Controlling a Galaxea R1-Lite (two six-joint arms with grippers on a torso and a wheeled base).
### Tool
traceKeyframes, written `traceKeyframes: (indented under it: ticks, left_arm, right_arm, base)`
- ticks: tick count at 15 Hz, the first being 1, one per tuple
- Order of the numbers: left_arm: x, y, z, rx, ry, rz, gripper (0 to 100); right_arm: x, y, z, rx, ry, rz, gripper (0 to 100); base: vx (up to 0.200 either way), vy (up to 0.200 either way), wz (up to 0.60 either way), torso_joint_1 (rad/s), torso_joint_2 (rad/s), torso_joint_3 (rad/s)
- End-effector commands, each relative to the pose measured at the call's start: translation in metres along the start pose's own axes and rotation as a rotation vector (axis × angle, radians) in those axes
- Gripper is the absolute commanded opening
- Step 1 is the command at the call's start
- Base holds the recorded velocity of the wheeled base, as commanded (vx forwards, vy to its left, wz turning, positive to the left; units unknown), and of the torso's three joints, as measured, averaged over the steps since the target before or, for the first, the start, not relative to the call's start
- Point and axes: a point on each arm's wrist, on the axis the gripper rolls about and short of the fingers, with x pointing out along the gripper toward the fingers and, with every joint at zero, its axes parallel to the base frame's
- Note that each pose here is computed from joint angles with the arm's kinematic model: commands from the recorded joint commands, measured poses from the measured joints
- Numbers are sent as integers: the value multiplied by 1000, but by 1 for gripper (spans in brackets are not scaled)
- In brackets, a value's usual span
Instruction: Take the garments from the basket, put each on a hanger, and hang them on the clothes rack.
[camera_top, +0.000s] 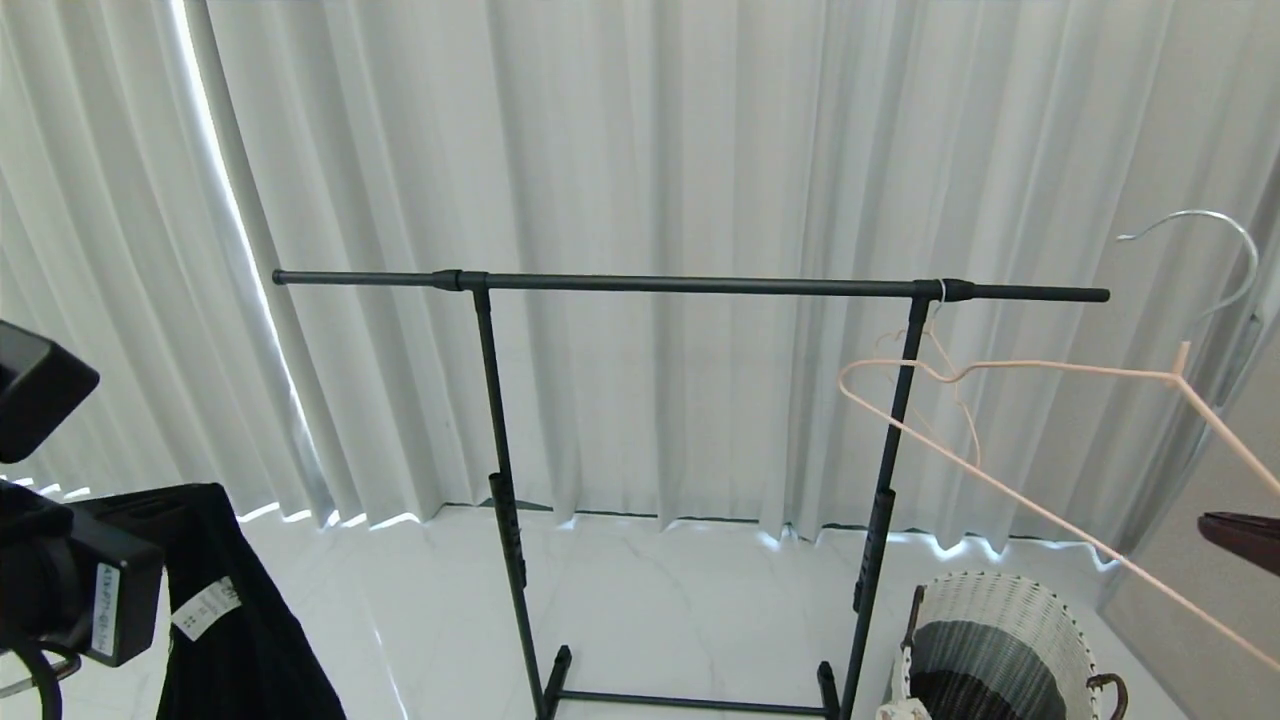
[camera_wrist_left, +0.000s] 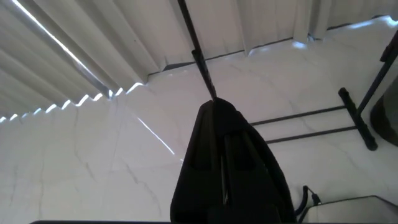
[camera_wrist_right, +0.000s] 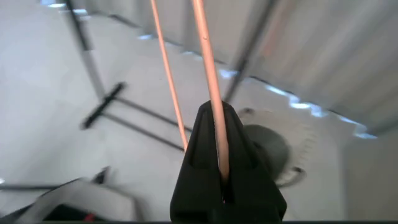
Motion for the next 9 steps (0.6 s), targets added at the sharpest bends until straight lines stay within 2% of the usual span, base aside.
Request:
traceKeyframes:
  ticks: [1,3,6,7,8,9]
  left_arm:
    - [26,1,25,-27,38,23,0]
    - [51,-3,49,-65,55,46,0]
    - [85,-32,75,-147,76,33,0]
    - [86,-33,76,-148,79,32,0]
    - [111,-61,88,-171,99,43,0]
    - [123,-73,96,-191,99,50,0]
  right_arm:
    - [18,29,1,28,70,251,0]
    - [22,41,-1,35,106,340,0]
    - [32,53,1,77,116,400,0]
    - [32,53,1,77,116,403,0]
    - [42,66,5,95,106,462,0]
    - [47,73,6,89,106,495,0]
  base:
    - [0,0,0,0,0,0]
    - [0,0,0,0,0,0]
    - [0,0,0,0,0,0]
    - [0,0,0,0,0,0]
    - [0,0,0,0,0,0]
    - [0,0,0,0,0,0]
